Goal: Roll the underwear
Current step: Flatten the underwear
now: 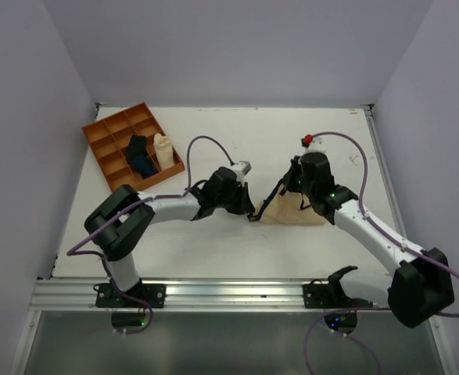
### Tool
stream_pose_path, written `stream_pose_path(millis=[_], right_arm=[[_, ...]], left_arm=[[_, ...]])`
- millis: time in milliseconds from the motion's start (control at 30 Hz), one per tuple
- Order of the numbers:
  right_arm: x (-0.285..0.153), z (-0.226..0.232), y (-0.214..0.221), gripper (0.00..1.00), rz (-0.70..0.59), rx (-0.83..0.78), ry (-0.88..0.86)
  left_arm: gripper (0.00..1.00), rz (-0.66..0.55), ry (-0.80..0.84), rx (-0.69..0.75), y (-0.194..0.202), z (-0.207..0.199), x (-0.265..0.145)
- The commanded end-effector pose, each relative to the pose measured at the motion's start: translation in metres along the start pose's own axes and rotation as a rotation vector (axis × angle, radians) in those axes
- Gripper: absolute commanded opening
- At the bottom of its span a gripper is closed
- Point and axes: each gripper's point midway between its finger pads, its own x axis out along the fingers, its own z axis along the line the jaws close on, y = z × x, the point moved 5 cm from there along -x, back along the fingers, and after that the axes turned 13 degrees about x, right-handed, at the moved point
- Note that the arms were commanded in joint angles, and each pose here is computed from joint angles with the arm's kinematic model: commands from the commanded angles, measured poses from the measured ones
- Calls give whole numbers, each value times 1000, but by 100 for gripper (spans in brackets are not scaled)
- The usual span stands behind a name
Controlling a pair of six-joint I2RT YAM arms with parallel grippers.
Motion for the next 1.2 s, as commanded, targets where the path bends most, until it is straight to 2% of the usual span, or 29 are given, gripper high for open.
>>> stream_pose_path(millis=[0, 33, 100, 167, 233, 367, 433, 467, 500, 533, 600, 667, 767, 833, 900, 1000, 1033, 1100, 1133, 1167], right_arm=[[12, 58, -74, 0, -166, -66, -108], [28, 60, -73, 0, -141, -93, -85], [32, 82, -104, 0, -190, -138, -102], [43, 87, -111, 0, -167, -195, -69], [37, 95, -127, 0, -185, -212, -62], [22, 80, -117, 0, -208, -183, -47], [30, 56, -80, 0, -151, -132, -29], [34, 34, -48, 0, -96, -100, -7], [38, 29, -36, 0, -97, -71, -34], [40, 23, -23, 0, -81, -48, -47], [46, -6, 17, 0, -12, -8, 5], [45, -31, 39, 0, 23, 24, 99], [36, -55, 58, 0, 60, 51, 206], [24, -63, 61, 12, 57, 69, 229], [14, -67, 64, 36, 48, 104, 232], [-4, -58, 49, 47, -8, 166, 195], [-8, -57, 44, 49, -32, 174, 195], [-19, -56, 31, 53, -76, 197, 216], [-22, -55, 28, 53, -86, 204, 231], [-22, -55, 24, 53, -96, 227, 250]], left_arm=[[0, -174, -75, 27, -81, 23, -22], [0, -178, -111, 14, -90, 37, -25], [0, -209, -150, 17, -123, 51, -31], [0, -236, -177, 10, -149, 58, -42], [0, -247, -241, -13, -159, 74, -56], [0, -265, -358, -24, -154, 91, -77], [0, -235, -354, -39, -129, 98, -71], [0, -212, -329, -57, -115, 98, -65], [0, -223, -314, -61, -109, 101, -59], [0, -162, -317, -84, -77, 108, -52], [0, -145, -281, -106, -56, 109, -44], [0, -87, -304, -126, -20, 116, -42], [0, -31, -366, -116, 13, 122, -47], [0, -31, -372, -104, 21, 117, -53], [0, -32, -395, -98, 33, 111, -61], [1, -26, -441, -75, 37, 106, -66], [15, -30, -446, -73, 34, 105, -67], [23, -45, -448, -64, 23, 102, -70], [32, -55, -445, -60, 17, 100, -71], [36, -75, -439, -49, 8, 96, -74]])
